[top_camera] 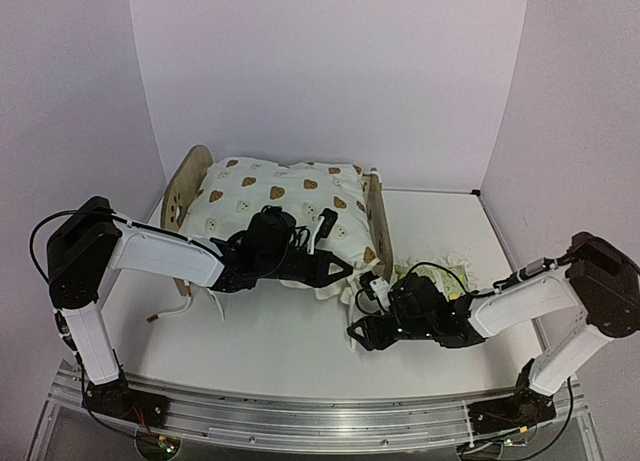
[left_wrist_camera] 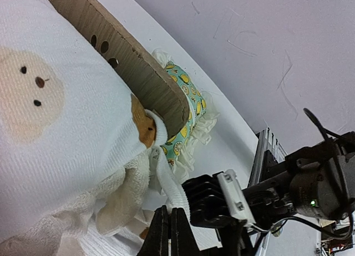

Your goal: Set up the pet bed

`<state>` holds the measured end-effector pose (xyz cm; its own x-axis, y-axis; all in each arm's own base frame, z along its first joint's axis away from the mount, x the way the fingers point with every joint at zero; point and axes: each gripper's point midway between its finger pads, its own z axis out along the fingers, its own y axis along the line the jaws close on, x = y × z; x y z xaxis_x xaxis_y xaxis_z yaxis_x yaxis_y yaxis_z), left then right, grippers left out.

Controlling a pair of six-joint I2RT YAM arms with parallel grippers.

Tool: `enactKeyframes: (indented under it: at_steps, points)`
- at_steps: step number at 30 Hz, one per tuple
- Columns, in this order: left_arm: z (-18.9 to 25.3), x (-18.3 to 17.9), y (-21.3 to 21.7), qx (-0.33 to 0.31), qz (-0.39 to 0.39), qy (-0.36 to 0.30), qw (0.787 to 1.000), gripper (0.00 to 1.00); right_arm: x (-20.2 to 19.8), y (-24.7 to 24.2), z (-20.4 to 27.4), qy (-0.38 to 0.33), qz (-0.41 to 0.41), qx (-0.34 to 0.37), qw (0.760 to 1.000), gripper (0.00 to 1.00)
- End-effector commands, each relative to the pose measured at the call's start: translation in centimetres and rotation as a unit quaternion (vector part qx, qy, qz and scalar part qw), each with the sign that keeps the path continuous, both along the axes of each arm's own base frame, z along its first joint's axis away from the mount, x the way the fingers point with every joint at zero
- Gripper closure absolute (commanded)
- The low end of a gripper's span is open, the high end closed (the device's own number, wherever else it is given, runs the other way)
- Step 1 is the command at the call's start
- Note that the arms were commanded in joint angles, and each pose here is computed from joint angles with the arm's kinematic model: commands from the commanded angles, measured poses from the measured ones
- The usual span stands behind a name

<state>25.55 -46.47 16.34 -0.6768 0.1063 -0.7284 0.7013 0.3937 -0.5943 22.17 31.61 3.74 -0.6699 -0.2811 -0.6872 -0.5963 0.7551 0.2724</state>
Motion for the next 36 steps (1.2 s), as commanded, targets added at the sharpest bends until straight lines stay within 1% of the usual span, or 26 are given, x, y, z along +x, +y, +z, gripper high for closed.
enactKeyframes:
  at_steps: [1, 4, 5, 9, 12, 13, 20, 25, 31, 36]
  points:
    - [2.5, 0.0, -0.6, -0.033, -0.008, -0.015, 0.999, 1.0, 1.6, 1.1, 0.1, -0.02, -0.018, 0.002, 1.0, 0.44]
    - [2.5, 0.0, -0.7, -0.035, -0.009, -0.014, 0.999, 1.0, 2.0, 1.5, -0.3, -0.025, -0.018, 0.0, 1.0, 0.48]
    - [2.5, 0.0, -0.7, -0.036, -0.01, -0.014, 0.999, 1.0, 2.1, 1.6, -0.6, -0.025, -0.018, -0.001, 1.0, 0.52]
    - [2.6, 0.0, -0.7, -0.038, -0.011, -0.014, 0.999, 1.0, 2.1, 1.6, -1.1, -0.025, -0.021, 0.003, 0.999, 0.76]
    - [2.8, 0.0, -0.8, -0.038, -0.011, -0.015, 0.999, 1.0, 2.0, 1.3, -1.0, -0.024, -0.025, 0.008, 0.999, 0.98]
    - [2.8, 0.0, -0.8, -0.038, -0.01, -0.016, 0.999, 1.0, 1.9, 1.1, -0.7, -0.025, -0.027, 0.011, 0.999, 1.0]
    - [4.4, 1.3, -0.9, -0.014, 0.009, -0.043, 0.999, 1.0, 1.0, -4.4, 0.2, -0.04, -0.092, -0.026, 0.995, 1.0]
    - [6.1, 2.5, -1.4, -0.007, 0.021, -0.069, 0.997, 1.0, 0.3, -7.5, -0.1, -0.047, -0.117, -0.06, 0.99, 1.0]
    - [7.7, 5.4, -1.8, 0.009, 0.044, -0.094, 0.995, 1.0, -0.4, -9.0, -1.3, -0.039, -0.126, -0.079, 0.988, 1.0]
    - [9.5, 8.1, -2.1, 0.005, 0.057, -0.121, 0.991, 1.0, -0.8, -9.4, -1.8, -0.03, -0.125, -0.083, 0.988, 1.0]
